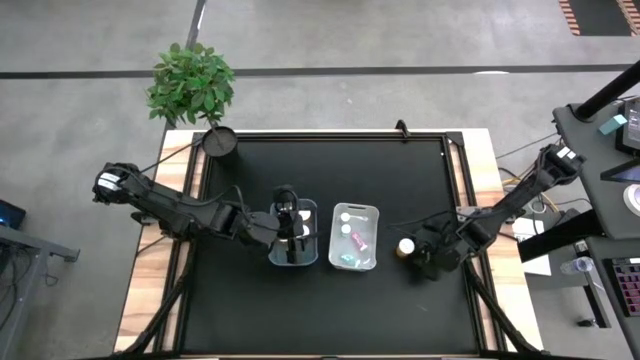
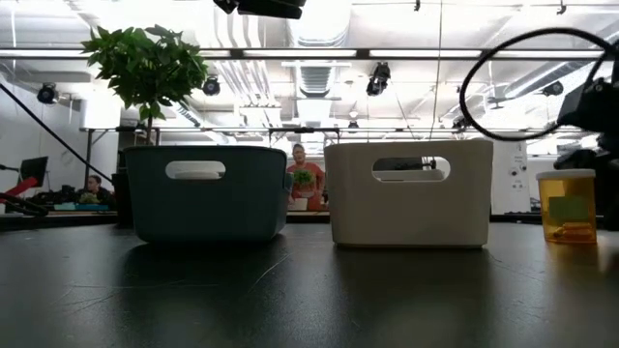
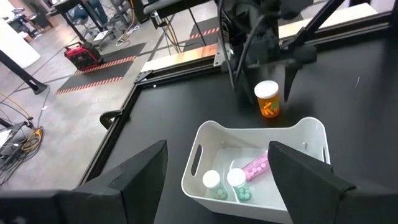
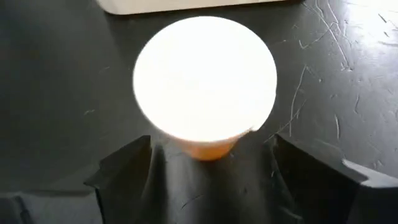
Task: Pick and place medicine bottles into bin by pill shape (circle, oval)
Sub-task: Put the orange capsule bottle into the blue bin
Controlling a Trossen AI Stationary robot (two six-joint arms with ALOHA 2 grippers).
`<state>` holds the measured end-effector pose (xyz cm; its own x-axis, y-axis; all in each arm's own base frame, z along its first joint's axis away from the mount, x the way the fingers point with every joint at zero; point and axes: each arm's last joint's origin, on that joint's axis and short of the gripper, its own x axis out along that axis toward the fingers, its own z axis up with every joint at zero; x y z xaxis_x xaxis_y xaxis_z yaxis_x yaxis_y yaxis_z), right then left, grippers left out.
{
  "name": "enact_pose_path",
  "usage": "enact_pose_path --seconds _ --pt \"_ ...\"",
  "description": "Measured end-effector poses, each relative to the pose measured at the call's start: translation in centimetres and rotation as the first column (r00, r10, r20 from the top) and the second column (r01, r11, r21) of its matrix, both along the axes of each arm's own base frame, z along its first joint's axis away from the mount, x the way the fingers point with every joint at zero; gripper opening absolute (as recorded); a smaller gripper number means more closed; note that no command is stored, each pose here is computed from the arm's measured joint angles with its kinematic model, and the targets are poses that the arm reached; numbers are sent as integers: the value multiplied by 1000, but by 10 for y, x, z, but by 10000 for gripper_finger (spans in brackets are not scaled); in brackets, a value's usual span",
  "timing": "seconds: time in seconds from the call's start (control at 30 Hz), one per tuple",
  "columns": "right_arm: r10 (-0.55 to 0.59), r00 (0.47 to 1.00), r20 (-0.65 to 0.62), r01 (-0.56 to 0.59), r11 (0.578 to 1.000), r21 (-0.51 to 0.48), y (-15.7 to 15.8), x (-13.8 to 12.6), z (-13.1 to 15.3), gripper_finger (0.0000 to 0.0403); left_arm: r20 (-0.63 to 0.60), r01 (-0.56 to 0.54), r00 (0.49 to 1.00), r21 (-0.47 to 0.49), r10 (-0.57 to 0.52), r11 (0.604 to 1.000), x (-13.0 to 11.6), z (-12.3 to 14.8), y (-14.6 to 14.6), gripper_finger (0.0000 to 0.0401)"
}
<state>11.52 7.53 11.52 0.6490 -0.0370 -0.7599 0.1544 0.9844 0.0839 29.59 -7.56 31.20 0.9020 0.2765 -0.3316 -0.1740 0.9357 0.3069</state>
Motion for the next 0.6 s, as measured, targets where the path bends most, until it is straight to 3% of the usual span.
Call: enact_pose_path --seconds 0.23,0.6 --pt "10 995 95 -9 1000 -17 0 2 -6 315 24 -4 1000 -5 4 1000 1 2 0 261" --pt "32 995 95 -29 999 -31 1 3 -5 195 28 -21 999 1 21 1000 1 3 0 261"
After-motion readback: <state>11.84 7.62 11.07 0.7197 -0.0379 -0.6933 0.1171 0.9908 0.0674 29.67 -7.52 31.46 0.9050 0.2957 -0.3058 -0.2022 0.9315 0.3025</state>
